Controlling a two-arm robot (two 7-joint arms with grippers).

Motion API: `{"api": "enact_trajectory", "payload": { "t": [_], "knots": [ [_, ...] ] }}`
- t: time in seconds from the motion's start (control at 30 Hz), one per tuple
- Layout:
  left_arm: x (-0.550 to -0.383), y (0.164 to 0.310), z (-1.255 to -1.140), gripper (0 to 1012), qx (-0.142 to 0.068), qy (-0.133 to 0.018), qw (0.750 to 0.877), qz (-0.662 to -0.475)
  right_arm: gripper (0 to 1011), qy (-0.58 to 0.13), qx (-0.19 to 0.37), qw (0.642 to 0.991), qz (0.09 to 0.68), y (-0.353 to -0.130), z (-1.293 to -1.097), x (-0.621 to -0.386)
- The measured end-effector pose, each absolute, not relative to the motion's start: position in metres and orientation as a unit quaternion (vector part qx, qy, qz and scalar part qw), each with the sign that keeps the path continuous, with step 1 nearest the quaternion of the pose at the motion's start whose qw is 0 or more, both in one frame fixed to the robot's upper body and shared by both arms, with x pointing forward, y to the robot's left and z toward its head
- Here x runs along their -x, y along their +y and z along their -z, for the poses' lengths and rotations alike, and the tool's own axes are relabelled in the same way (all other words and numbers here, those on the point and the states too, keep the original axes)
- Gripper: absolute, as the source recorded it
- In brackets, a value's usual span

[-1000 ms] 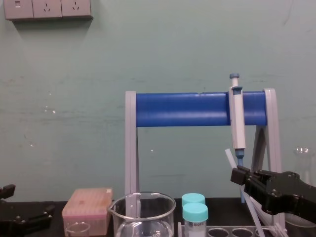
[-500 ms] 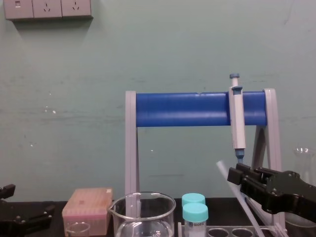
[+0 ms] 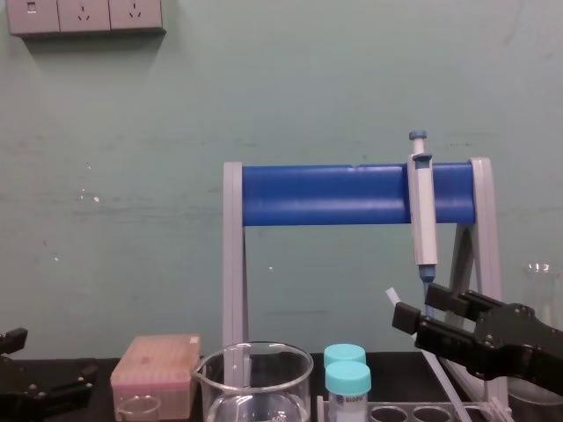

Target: Pick up the stirring rod with one hand, then place it down.

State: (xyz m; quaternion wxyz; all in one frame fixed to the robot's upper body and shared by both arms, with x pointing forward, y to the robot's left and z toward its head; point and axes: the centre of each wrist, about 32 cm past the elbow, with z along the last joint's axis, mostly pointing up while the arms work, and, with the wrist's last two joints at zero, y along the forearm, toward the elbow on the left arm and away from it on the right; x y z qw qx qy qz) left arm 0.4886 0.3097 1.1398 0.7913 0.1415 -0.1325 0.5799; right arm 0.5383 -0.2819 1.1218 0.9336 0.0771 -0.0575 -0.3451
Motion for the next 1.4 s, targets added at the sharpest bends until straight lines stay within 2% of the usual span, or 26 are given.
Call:
{"api": "enact_trajectory", "payload": {
  "t": [0.07,0.13,0.37,0.57,0.67,0.7,0.77,0.97,1.07,1.17,1.4],
  "knots": [
    [-0.489,0.310,-1.140,1000,-0.142,-0.132,0.791,-0.580,738,-0.058,-0.077,0.934,0.345,-0.282,-1.122,-0.538],
    [-0.489,0.310,-1.140,1000,-0.141,-0.132,0.791,-0.580,818,-0.058,-0.077,0.934,0.345,-0.282,-1.122,-0.538],
    [-0.489,0.310,-1.140,1000,-0.141,-0.132,0.791,-0.580,1000,-0.060,-0.077,0.933,0.345,-0.282,-1.122,-0.538],
    [-0.489,0.310,-1.140,1000,-0.142,-0.132,0.791,-0.580,1002,-0.099,-0.096,0.914,0.381,-0.283,-1.134,-0.535],
    [-0.489,0.310,-1.140,1000,-0.141,-0.132,0.791,-0.580,1002,-0.115,-0.102,0.888,0.433,-0.288,-1.142,-0.529],
    [-0.489,0.310,-1.140,1000,-0.142,-0.132,0.791,-0.580,1002,-0.115,-0.102,0.888,0.433,-0.288,-1.142,-0.529],
    [-0.489,0.310,-1.140,1000,-0.142,-0.132,0.791,-0.580,1002,-0.095,-0.092,0.867,0.481,-0.293,-1.145,-0.522],
    [-0.489,0.310,-1.140,1000,-0.141,-0.132,0.791,-0.580,1002,-0.028,-0.038,0.835,0.549,-0.303,-1.143,-0.507],
    [-0.489,0.310,-1.140,1000,-0.142,-0.132,0.791,-0.580,1002,0.029,0.019,0.812,0.583,-0.308,-1.139,-0.498],
    [-0.489,0.310,-1.140,1000,-0.141,-0.133,0.791,-0.580,1002,0.062,0.049,0.797,0.598,-0.310,-1.137,-0.495],
    [-0.489,0.310,-1.140,1000,-0.141,-0.132,0.791,-0.580,1002,0.073,0.053,0.794,0.601,-0.310,-1.136,-0.495]
  ]
}}
